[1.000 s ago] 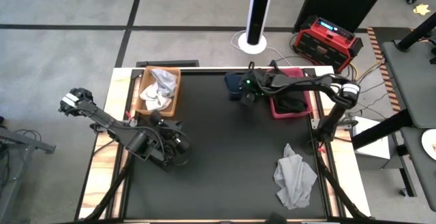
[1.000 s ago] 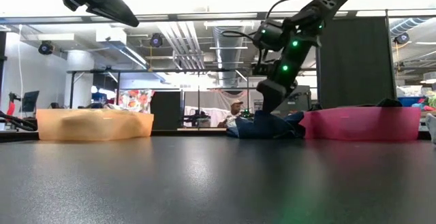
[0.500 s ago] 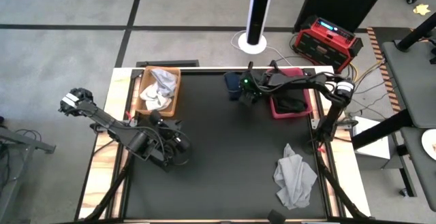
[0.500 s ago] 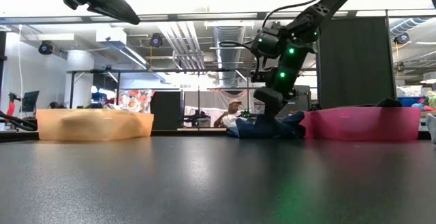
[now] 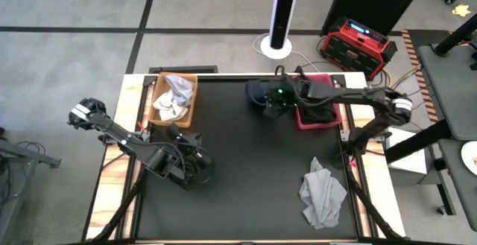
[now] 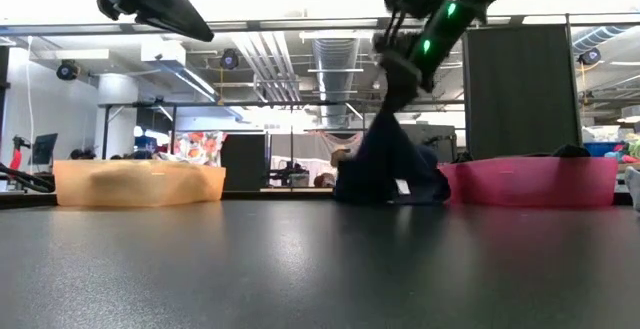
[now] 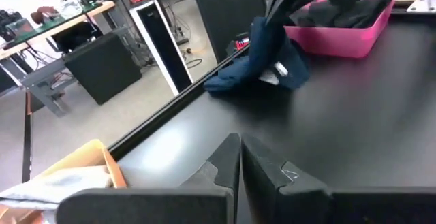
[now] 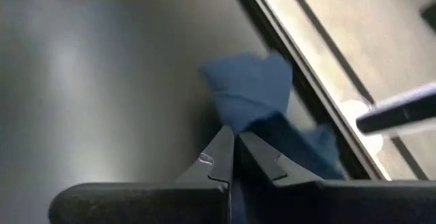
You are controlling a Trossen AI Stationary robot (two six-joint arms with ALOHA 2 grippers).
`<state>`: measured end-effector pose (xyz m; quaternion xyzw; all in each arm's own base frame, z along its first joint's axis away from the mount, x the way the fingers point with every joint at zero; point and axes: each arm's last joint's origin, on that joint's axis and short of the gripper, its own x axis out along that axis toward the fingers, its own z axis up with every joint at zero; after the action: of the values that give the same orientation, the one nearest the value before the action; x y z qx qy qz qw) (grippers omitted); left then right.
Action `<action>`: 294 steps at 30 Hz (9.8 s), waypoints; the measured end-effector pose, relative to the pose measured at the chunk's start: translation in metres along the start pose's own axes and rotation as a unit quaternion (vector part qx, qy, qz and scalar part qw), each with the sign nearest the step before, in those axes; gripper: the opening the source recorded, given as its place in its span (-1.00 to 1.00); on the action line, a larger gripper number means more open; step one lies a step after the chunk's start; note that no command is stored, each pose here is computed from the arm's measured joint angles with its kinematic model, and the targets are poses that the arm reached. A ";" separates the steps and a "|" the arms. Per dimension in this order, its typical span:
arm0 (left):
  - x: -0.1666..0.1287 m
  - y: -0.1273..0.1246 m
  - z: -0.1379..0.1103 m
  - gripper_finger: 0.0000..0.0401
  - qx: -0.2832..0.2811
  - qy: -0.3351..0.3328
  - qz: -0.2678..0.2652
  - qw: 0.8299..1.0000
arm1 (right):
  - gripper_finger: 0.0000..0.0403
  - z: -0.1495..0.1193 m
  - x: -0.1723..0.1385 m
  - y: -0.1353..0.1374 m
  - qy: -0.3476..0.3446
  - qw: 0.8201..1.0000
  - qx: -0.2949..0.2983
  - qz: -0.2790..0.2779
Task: Sort towels by color in basket
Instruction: Put the blue towel into the red bin
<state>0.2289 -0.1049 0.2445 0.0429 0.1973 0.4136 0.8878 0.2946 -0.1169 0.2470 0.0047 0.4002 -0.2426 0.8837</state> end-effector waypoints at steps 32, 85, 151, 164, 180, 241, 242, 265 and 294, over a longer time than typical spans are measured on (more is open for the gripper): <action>0.007 -0.034 0.030 -0.49 0.019 -0.032 -0.118 0.992 | -0.96 0.015 -0.158 0.092 -0.282 0.943 -0.143 0.107; 0.078 -0.058 0.038 -0.99 0.001 -0.052 -0.153 0.987 | -0.96 0.004 -0.167 0.104 -0.262 0.948 -0.097 0.156; 0.027 -0.039 0.095 -1.00 0.011 -0.192 -0.322 0.927 | 0.63 -0.007 -0.103 0.164 -0.246 0.929 -0.098 0.258; 0.031 -0.055 0.115 -0.95 0.020 -0.165 -0.288 0.943 | -0.86 -0.007 -0.094 0.170 -0.251 0.926 -0.110 0.259; 0.024 -0.037 0.130 0.13 0.123 -0.086 -0.213 0.966 | -0.96 -0.007 -0.105 0.161 -0.249 0.929 -0.107 0.251; 0.054 -0.045 0.061 0.35 0.008 -0.187 -0.392 0.901 | -0.96 0.016 -0.143 0.140 -0.482 0.857 -0.087 0.162; 0.055 -0.046 0.062 0.35 0.002 -0.189 -0.378 0.906 | -0.96 0.016 -0.143 0.140 -0.482 0.857 -0.087 0.162; 0.006 -0.061 0.047 0.35 0.027 -0.155 -0.138 0.978 | -0.96 0.014 -0.140 0.140 -0.462 0.871 -0.067 0.153; 0.053 -0.035 0.074 0.35 0.028 -0.163 -0.451 0.877 | -0.96 0.013 -0.139 0.140 -0.453 0.876 -0.048 0.161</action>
<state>0.3130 -0.0814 0.2878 0.0410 0.0590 -0.0499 0.9962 0.2862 0.0629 0.3280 -0.0837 -0.0389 -0.0533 0.9943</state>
